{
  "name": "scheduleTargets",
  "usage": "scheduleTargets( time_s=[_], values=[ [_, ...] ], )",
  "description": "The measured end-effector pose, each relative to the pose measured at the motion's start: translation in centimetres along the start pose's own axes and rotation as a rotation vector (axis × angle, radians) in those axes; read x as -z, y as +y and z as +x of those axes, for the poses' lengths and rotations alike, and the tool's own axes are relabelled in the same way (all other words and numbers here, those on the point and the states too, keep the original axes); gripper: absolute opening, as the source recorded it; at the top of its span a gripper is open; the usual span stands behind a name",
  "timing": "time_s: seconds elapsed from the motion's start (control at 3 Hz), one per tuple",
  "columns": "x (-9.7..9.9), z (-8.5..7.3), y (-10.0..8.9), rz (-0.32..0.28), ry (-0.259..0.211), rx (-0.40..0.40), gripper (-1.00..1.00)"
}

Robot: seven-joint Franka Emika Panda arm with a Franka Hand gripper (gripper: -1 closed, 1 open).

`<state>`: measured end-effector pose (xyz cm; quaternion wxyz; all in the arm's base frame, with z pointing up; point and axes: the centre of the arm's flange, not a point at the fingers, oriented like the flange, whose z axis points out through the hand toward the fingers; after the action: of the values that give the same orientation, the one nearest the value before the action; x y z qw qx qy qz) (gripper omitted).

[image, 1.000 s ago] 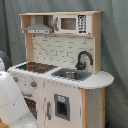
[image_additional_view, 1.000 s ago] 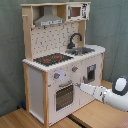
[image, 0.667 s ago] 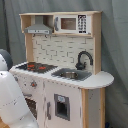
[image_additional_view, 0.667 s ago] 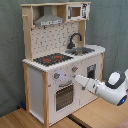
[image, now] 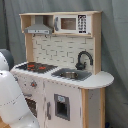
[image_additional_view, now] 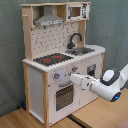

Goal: Play with the kitchen

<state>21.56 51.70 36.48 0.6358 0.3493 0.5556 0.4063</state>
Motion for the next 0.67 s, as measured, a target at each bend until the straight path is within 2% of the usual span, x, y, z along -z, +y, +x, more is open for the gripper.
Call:
scheduleTargets(
  time_s=[0.33, 0.67],
  values=[
    [-1.6, -0.4, -0.7, 0.012, -0.014, 0.110, 1.00],
    [-3.9, -0.4, -2.3, 0.008, 0.002, 0.183, 1.00]
  ],
)
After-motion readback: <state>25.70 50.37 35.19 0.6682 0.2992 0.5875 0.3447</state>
